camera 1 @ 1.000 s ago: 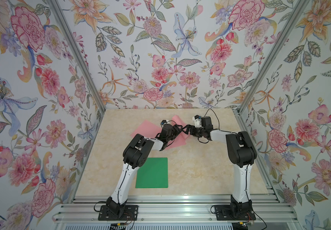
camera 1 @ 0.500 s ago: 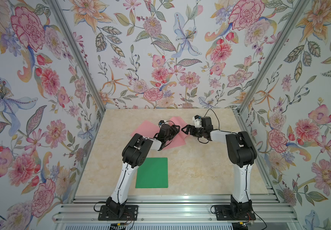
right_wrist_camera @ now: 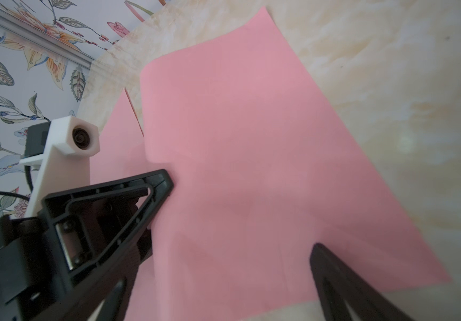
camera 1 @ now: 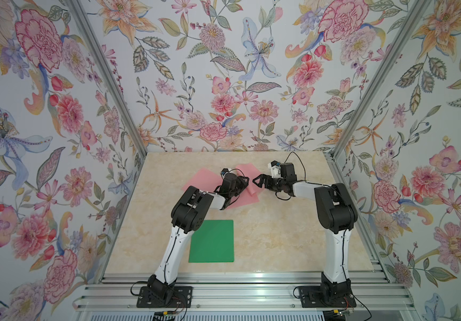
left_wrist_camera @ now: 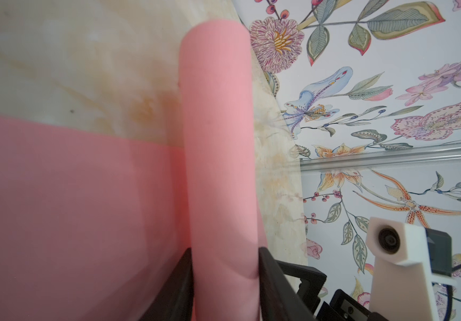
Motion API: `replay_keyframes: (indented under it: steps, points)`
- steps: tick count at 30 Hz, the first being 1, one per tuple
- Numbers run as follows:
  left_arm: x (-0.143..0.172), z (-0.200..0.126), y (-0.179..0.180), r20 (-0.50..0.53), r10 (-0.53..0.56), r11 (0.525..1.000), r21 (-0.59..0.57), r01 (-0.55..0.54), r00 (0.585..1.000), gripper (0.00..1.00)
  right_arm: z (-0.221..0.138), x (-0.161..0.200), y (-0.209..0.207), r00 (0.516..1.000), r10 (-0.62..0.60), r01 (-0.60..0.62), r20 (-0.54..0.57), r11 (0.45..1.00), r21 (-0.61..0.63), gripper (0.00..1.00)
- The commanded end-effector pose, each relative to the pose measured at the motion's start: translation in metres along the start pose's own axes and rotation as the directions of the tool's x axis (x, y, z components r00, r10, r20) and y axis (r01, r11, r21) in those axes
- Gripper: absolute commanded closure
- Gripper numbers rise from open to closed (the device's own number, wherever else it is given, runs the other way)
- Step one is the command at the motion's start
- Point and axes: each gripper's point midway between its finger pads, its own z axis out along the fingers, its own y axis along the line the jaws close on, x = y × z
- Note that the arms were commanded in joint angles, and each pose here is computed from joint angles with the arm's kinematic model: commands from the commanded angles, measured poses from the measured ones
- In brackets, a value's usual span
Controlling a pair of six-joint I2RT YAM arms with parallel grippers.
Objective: Sort the scattered colored papers by color
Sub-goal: Pick up the colored paper from the center of the board.
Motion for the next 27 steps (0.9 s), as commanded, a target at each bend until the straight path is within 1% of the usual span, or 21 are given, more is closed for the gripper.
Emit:
replay_keyframes:
  steps: [1,4,10,12,14,18,23,27]
  points:
    - [-0.006,0.001,0.006,0.003,0.017,1.0,-0.013,-0.017,1.0,0.66,0.005,0.031,-0.015,0.993,0.067,-0.063,-0.101,0.997,0.041,0.0]
    - [-0.006,0.0,0.006,0.0,0.016,1.0,-0.014,-0.016,1.0,0.7,0.0,0.021,-0.009,0.995,0.055,-0.052,-0.085,0.998,0.036,0.0]
    - [-0.007,-0.001,-0.003,-0.013,0.027,1.0,0.01,-0.027,1.0,0.7,-0.011,0.003,0.003,0.997,0.027,-0.025,-0.074,0.999,0.029,0.0]
    - [-0.008,-0.002,-0.012,-0.015,0.048,0.999,0.027,-0.047,0.999,0.72,-0.02,-0.008,0.01,0.998,0.023,-0.022,-0.058,1.0,0.016,0.0]
    - [-0.009,-0.004,-0.018,-0.016,0.064,0.997,0.039,-0.063,0.998,0.72,-0.032,-0.02,0.023,0.999,0.035,-0.036,-0.027,0.999,-0.027,0.0]
    - [-0.009,-0.004,-0.027,-0.04,0.072,0.995,0.071,-0.069,0.997,0.7,-0.06,-0.041,0.047,1.0,0.003,-0.001,0.03,0.998,-0.055,0.0]
    - [-0.01,-0.007,-0.046,-0.062,0.099,0.989,0.12,-0.091,0.993,0.71,-0.087,-0.059,0.054,0.996,-0.049,0.05,0.077,0.999,-0.014,0.0]
    - [-0.008,-0.013,-0.068,-0.094,0.122,0.979,0.177,-0.104,0.988,0.72,-0.095,-0.059,0.033,0.996,-0.048,0.045,0.074,0.998,0.046,0.0]
